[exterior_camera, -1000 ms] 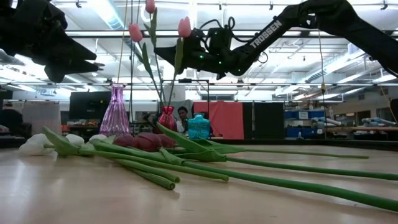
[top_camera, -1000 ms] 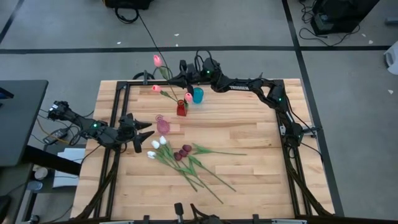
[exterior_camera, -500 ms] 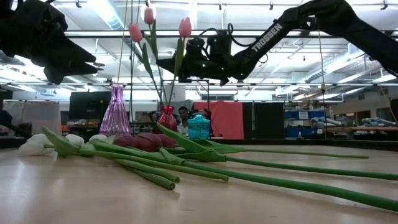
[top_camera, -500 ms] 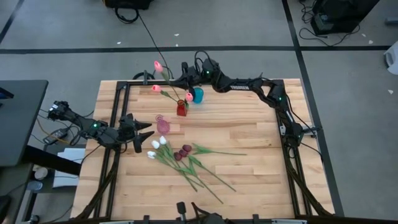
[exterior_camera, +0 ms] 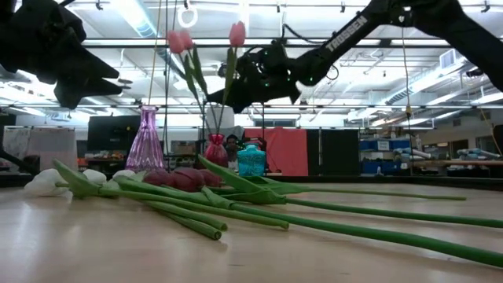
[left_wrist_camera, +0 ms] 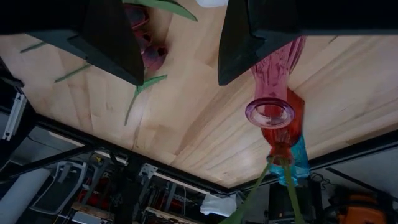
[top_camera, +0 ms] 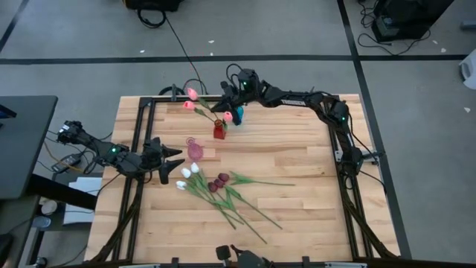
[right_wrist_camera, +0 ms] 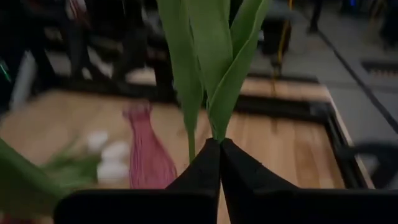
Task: Sort flowers into vase by color
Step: Put the pink tulip into the red vase, then put the dark red tulip into the blue vase
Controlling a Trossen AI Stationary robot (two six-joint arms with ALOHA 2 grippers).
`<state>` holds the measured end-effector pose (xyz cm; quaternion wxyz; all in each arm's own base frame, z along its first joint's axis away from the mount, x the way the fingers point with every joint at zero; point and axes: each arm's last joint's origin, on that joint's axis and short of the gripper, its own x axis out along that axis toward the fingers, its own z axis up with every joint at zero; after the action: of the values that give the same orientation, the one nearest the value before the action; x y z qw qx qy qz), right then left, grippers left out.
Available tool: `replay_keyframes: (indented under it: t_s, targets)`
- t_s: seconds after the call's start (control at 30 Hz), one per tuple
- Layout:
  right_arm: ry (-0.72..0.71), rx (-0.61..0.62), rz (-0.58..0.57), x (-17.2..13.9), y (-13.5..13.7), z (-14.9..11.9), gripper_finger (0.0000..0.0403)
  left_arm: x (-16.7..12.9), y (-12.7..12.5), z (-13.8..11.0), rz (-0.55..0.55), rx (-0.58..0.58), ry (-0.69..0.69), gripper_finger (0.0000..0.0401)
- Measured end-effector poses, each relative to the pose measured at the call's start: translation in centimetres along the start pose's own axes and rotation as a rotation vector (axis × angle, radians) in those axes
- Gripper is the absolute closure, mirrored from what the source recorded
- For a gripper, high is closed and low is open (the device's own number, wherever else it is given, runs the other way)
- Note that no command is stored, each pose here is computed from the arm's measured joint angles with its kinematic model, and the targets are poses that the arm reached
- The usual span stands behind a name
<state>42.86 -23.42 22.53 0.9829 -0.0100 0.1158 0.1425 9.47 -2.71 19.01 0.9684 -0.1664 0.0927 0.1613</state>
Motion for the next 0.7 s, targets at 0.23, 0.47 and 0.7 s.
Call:
replay_keyframes:
  t_s: [0.23,0.47,0.7]
  targets:
    - [0.186,0.017,-0.037,-0.4,1.0,-0.9,0.0312,0.0,0.1,-0.1,0.007,0.012,0.012,0.019]
    - [0.364,-0.043,-0.189,-1.1,2.2,-0.1,0.0217,0.0,0.0,-0.3,-0.025,-0.009,0.037,0.019]
    - [0.393,-0.055,-0.243,-4.4,3.6,3.7,0.0187,0.0,0.1,-0.5,-0.031,0.009,0.064,0.019]
